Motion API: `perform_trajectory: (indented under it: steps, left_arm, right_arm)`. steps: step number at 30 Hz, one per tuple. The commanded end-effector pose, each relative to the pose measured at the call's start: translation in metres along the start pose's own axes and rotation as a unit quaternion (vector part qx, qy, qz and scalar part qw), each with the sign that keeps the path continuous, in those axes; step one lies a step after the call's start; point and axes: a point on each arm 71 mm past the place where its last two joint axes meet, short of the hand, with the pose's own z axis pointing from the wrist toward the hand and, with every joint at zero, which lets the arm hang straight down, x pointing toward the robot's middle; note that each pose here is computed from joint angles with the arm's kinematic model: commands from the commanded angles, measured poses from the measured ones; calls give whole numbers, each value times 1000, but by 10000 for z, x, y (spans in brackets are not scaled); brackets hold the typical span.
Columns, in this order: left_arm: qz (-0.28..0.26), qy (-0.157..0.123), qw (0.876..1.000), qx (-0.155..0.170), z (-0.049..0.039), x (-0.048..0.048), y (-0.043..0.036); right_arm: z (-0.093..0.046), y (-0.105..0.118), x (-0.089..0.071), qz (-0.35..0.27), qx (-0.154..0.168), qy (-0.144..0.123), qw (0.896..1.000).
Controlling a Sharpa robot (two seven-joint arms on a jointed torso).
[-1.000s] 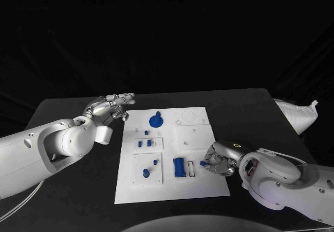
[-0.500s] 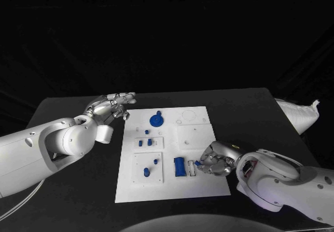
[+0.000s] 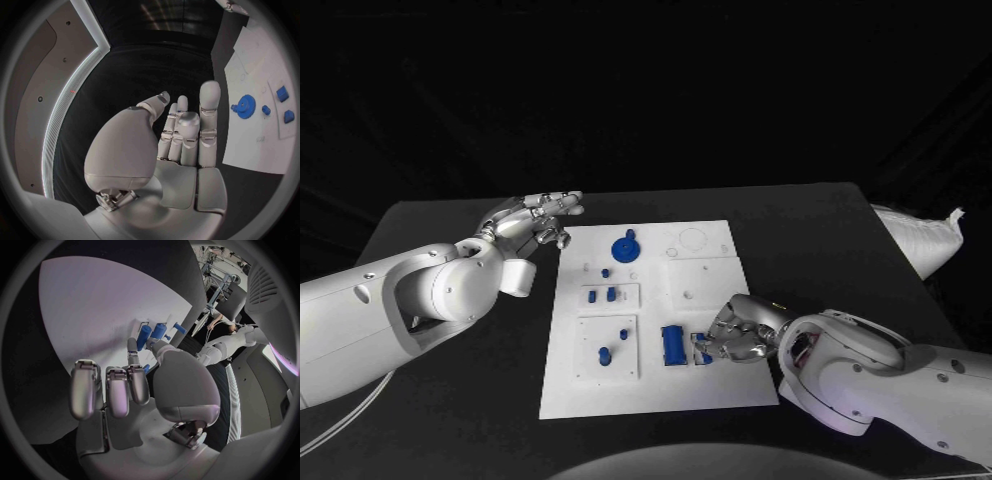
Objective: Assemble the parts on the task board
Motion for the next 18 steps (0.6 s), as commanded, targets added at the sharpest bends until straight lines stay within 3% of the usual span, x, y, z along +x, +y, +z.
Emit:
perform_trajectory:
  steps: [1, 18]
  left_arm:
    - [-2, 12, 1000, 3, -1, 28, -8]
    - [-4, 13, 1000, 2, -6, 39, -7]
  right_arm:
    - [17, -14, 34, 0, 16, 15, 1000]
    - [77, 22, 62, -21, 12, 17, 1000]
